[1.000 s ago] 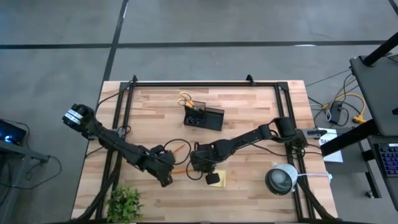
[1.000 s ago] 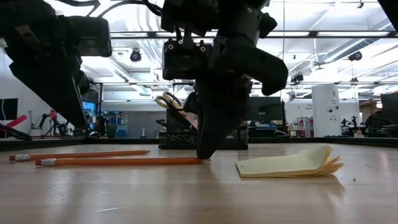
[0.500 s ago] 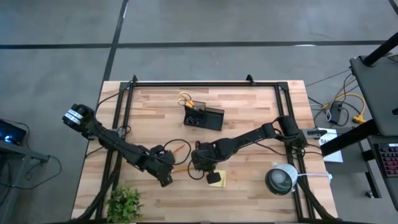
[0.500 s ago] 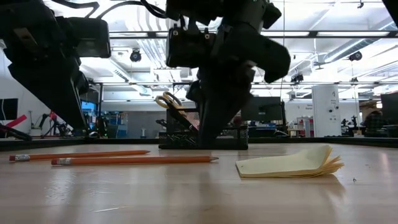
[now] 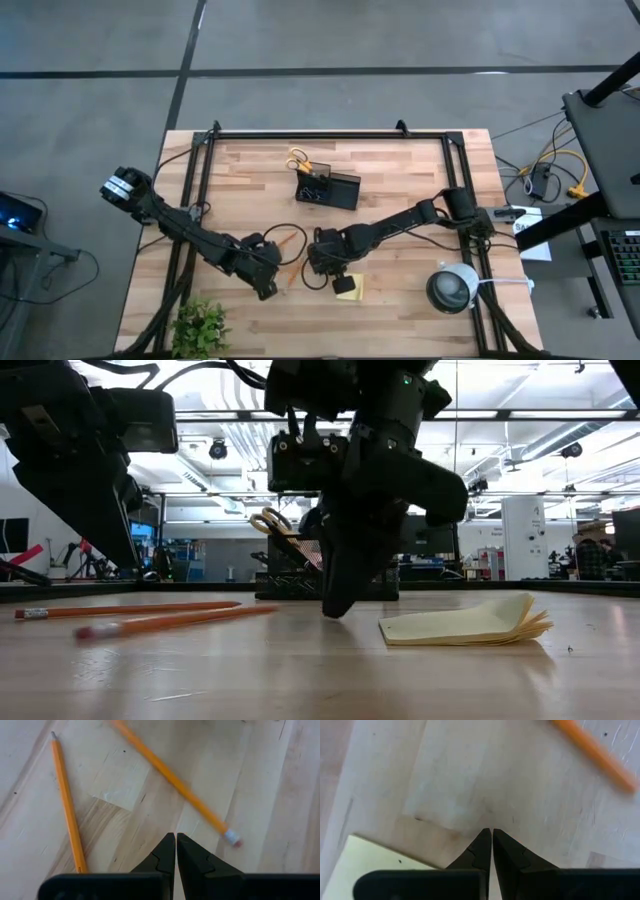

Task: Pick and place office supplies into organizer
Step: Put the bottom orange pencil into the black organizer bin

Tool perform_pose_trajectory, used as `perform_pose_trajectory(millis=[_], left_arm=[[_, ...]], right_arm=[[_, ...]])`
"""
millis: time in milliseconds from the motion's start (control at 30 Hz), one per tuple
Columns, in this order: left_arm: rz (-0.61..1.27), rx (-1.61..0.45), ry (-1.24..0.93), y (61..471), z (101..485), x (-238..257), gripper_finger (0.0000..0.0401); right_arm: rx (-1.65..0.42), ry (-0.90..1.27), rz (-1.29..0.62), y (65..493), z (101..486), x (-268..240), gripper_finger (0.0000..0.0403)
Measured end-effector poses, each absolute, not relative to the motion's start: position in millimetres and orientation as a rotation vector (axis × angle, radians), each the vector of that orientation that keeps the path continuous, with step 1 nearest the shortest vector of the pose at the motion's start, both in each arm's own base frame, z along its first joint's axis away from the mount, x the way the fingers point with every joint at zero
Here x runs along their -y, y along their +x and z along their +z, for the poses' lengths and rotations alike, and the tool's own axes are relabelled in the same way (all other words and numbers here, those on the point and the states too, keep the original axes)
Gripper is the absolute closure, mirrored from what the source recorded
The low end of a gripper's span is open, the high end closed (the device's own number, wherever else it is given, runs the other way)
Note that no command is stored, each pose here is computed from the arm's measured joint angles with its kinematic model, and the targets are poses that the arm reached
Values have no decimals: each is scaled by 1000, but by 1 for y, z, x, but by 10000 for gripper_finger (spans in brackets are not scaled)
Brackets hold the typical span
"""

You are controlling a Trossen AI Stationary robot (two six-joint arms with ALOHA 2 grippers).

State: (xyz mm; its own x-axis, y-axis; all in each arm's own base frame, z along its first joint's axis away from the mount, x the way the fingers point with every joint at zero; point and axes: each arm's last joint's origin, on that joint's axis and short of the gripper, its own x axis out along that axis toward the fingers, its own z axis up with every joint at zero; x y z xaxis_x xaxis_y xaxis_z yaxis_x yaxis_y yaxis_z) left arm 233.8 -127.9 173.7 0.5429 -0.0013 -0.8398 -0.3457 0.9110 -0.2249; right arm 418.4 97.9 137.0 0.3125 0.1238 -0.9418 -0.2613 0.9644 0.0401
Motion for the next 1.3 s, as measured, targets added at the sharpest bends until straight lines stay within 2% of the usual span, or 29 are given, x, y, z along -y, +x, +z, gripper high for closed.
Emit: perform_pose_trajectory(millis=[267, 467, 733, 867, 1033, 1300], left_arm=[[211, -982, -390, 234, 174, 128, 399], [211, -982, -389, 234, 174, 128, 399], [214, -981, -393, 234, 174, 128, 399], [223, -971, -388, 234, 174, 127, 399], [233, -962, -415, 235, 174, 128, 399], [239, -941, -460, 236, 175, 129, 399]], right_arm=[[-1183, -169, 186, 419, 152, -94, 394], [-1041, -192, 146, 438, 159, -71, 394], [-1108, -167, 72, 439, 153, -24, 394], [-1069, -203, 110, 442, 155, -18, 394], [-998, -233, 249, 447, 155, -20, 392], [-1026, -359, 330, 446, 142, -19, 347]])
